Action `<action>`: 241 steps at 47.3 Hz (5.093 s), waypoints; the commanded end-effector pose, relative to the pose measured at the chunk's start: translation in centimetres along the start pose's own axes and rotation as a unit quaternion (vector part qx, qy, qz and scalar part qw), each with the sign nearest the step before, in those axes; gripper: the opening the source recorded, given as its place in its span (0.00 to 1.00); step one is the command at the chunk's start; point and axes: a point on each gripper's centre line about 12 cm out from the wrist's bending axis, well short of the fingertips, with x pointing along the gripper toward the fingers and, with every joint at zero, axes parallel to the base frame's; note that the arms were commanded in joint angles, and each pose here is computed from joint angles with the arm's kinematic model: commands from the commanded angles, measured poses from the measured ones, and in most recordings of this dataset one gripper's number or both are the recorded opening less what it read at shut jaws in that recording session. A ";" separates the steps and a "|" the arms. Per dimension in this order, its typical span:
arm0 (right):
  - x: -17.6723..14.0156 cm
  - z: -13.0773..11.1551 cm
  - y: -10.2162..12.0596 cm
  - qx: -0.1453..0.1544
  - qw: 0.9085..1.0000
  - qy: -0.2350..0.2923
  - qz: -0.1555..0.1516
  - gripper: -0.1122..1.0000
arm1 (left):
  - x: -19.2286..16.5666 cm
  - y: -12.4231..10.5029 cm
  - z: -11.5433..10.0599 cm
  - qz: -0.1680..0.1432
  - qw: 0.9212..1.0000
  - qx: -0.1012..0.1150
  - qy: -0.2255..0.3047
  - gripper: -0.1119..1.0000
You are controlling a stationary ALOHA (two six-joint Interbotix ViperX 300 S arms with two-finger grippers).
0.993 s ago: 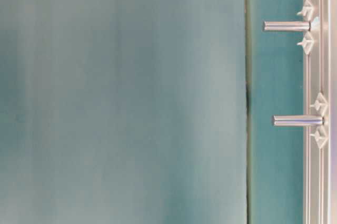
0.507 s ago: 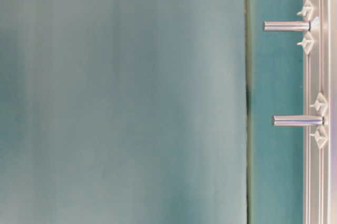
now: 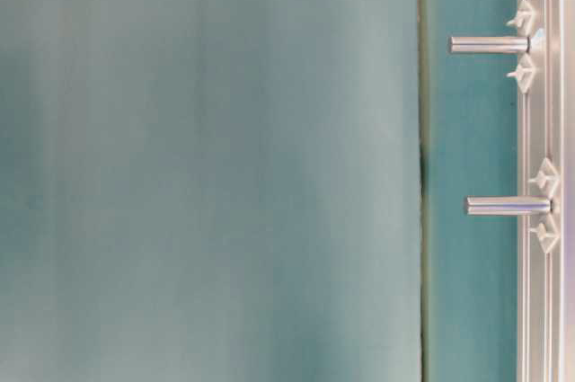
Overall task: Find the location of the shaft and insert the large gear.
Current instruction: 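Move the left gripper from rest toward the blue gear, then position the left gripper above the blue gear's hub and descend, then close the left gripper fingers around the blue gear's hub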
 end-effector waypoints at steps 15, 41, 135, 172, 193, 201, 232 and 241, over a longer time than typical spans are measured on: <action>0.1 -0.3 -0.2 0.007 1.000 0.013 -0.005 0.10 | 4.1 -0.5 1.3 0.001 0.997 0.005 0.071 0.10; 0.2 -0.8 -0.3 0.009 1.000 0.024 -0.007 0.10 | 8.4 -1.2 0.7 0.000 0.987 0.010 0.158 0.10; 0.2 -2.2 -0.4 0.009 0.999 0.050 -0.010 0.10 | 18.8 -2.3 -2.1 0.015 0.921 0.027 0.388 0.10; 0.1 -2.2 -0.4 0.024 0.999 0.048 -0.011 0.10 | 18.8 -2.2 -2.8 0.009 0.919 0.042 0.392 0.27; 0.1 -2.3 -0.4 0.026 0.998 0.050 -0.011 0.10 | 18.9 -2.2 -3.3 0.013 0.917 0.033 0.397 0.95; 0.1 -2.3 -0.4 0.026 0.998 0.050 -0.010 0.10 | 19.2 -2.2 -3.4 0.013 0.917 0.033 0.398 0.95; 0.1 -2.5 -0.4 0.027 0.998 0.051 -0.011 0.10 | 20.3 -1.9 -4.0 0.017 0.913 0.034 0.407 0.95; 0.1 -2.6 -0.4 0.026 0.998 0.053 -0.011 0.10 | 20.7 -1.8 -4.7 0.018 0.911 0.033 0.411 0.95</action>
